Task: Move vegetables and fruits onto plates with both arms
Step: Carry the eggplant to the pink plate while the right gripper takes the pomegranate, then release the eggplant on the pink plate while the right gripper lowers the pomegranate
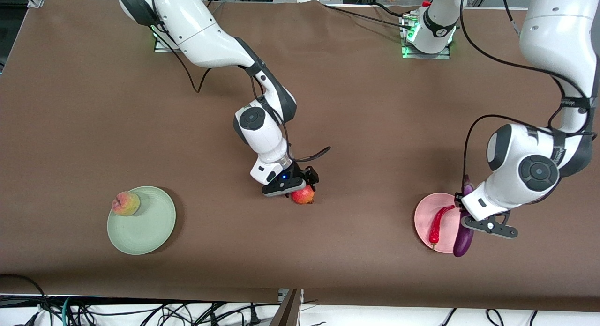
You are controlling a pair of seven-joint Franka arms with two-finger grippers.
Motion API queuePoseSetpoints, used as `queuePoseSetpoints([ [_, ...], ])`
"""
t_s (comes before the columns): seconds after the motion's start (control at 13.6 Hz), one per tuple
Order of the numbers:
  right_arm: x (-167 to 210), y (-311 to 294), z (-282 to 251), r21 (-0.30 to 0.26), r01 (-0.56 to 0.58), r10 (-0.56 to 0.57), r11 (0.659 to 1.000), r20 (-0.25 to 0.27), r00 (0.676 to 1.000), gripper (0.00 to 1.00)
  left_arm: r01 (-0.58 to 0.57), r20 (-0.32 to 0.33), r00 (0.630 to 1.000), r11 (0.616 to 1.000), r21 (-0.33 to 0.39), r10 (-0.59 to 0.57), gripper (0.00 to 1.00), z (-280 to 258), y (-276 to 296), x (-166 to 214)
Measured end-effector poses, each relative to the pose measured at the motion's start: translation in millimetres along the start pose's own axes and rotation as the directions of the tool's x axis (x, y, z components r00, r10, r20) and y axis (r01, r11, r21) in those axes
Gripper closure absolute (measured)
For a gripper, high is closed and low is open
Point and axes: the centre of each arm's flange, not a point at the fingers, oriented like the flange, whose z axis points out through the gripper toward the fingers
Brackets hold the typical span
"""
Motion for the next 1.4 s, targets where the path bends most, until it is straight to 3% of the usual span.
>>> queuePoseSetpoints([
  [0.29, -13.2, 5.5, 19.0, -0.002, 0.011, -0.011, 1.000, -0.022, 1.000, 0.00, -0.019, 0.013, 1.000, 1.000, -0.024, 0.019, 0.65, 32.8, 9.3, 0.6],
  [0.37, -13.4, 6.5, 20.0, -0.002, 0.011, -0.011, 1.000, -0.026, 1.000, 0.10, -0.016, 0.010, 1.000, 1.000, -0.025, 0.016, 0.65, 37.9, 7.1, 0.3],
  [0.59, -9.0, 11.9, 19.0, -0.011, 0.011, -0.011, 1.000, -0.036, 0.999, 0.12, 0.002, 0.015, 1.000, 1.000, -0.029, -0.002, 0.65, 48.0, -6.5, -4.1],
  [0.74, -0.6, 17.3, 15.3, -0.025, 0.010, -0.011, 1.000, -0.044, 0.999, 0.12, 0.006, 0.018, 1.000, 1.000, -0.031, -0.005, 0.49, 52.2, -10.3, -5.7],
  [0.81, 9.0, 24.3, 9.2, -0.054, 0.007, -0.008, 0.999, -0.025, 1.000, 0.12, 0.004, 0.018, 1.000, 1.000, -0.031, -0.004, 0.40, 52.0, -10.0, -5.6],
  [0.96, 41.2, 48.0, -21.5, -0.142, -0.014, 0.023, 0.990, 0.060, 0.998, 0.12, 0.002, 0.013, 1.000, 0.999, -0.032, -0.002, 0.19, 46.5, -8.6, -3.1],
  [1.11, 77.3, 85.5, -63.0, -0.187, -0.006, 0.028, 0.982, 0.114, 0.993, 0.12, 0.001, 0.027, 1.000, 1.000, -0.026, -0.001, 0.00, 20.6, -9.1, -0.5],
  [1.4, 102.7, 201.3, -83.7, -0.240, 0.134, -0.083, 0.961, 0.213, 0.974, 0.12, 0.005, 0.010, 1.000, 1.000, 0.021, -0.006, 0.00, -83.4, -12.8, -3.6],
])
